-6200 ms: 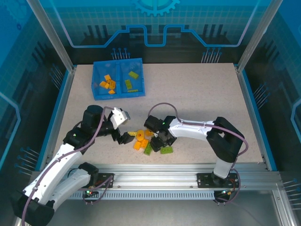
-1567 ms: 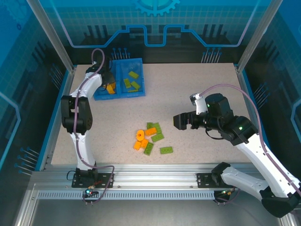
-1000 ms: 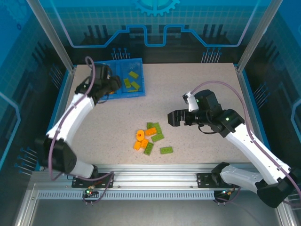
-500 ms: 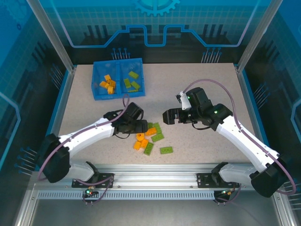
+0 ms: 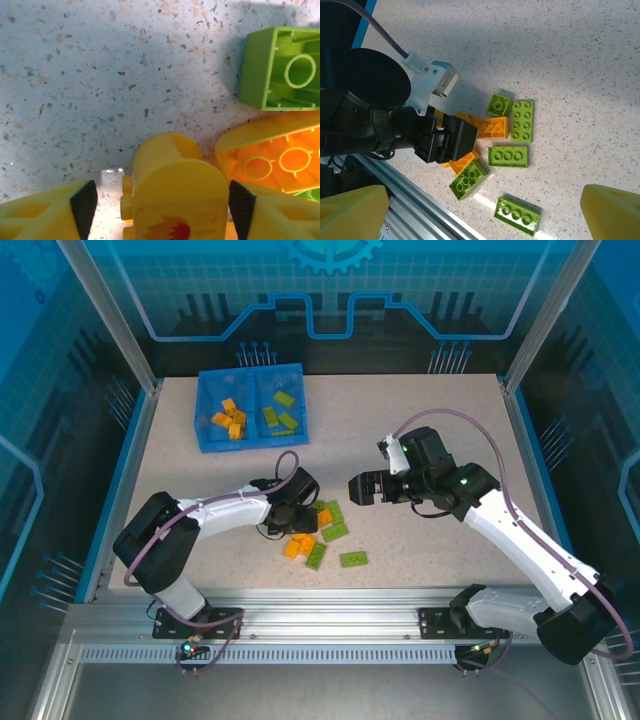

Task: Sort the legos into containers by color

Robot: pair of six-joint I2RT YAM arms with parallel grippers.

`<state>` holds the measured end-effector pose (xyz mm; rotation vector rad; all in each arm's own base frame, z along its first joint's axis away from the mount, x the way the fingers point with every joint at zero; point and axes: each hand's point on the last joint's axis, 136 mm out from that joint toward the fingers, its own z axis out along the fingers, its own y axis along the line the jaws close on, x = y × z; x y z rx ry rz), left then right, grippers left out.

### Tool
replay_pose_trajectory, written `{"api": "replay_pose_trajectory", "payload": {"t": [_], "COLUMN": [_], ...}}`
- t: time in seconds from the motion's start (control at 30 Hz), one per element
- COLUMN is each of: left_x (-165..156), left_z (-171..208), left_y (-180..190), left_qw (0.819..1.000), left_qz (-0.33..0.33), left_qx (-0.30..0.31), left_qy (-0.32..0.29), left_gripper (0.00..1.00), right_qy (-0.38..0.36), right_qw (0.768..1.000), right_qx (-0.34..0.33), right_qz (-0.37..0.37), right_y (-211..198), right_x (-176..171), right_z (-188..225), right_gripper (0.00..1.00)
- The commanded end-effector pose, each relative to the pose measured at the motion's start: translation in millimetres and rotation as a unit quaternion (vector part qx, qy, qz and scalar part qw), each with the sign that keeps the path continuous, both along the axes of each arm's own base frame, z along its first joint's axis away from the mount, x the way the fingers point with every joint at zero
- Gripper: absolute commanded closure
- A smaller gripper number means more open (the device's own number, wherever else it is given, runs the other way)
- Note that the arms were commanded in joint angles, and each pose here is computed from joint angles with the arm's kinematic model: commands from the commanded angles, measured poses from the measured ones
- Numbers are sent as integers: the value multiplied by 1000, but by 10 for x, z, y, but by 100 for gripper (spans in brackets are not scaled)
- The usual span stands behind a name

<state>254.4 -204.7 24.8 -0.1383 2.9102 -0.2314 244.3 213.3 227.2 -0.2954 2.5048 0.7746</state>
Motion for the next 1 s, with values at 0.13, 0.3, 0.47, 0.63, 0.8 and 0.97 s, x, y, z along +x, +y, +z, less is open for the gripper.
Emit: {"api": "replay_pose_trajectory", "payload": {"t": [0.13, 0.3, 0.47, 0.63, 0.8, 0.97], "left_x": [-95, -89, 59, 375, 1024, 1739], "left_z": [-125, -86, 261, 781, 1460, 1809], "left_y": [190, 273, 289, 393, 838, 1568], "left_qw": [999, 998, 997, 991, 972, 945], "left_qz": [-13, -6, 5, 26, 85, 157], "left_qx": [45, 58, 46, 21, 20, 76], "left_qy": [6, -7, -59, -130, -218, -278], "left_gripper": [48, 62, 70, 71, 71, 71], "right_qy": [8, 12, 10, 3, -14, -17], "right_qw": [1000, 1000, 1000, 998, 997, 998], "right_qx": [-4, 1, 24, 52, 62, 54], "right_qz": [-9, -7, 17, 44, 35, 22], "right_y": [-58, -36, 59, 181, 179, 112], "right_x": [-1, -2, -44, -103, -73, -84], "right_z": [-39, -37, 29, 135, 231, 243], "right_gripper": [0, 0, 0, 0, 0, 0]}}
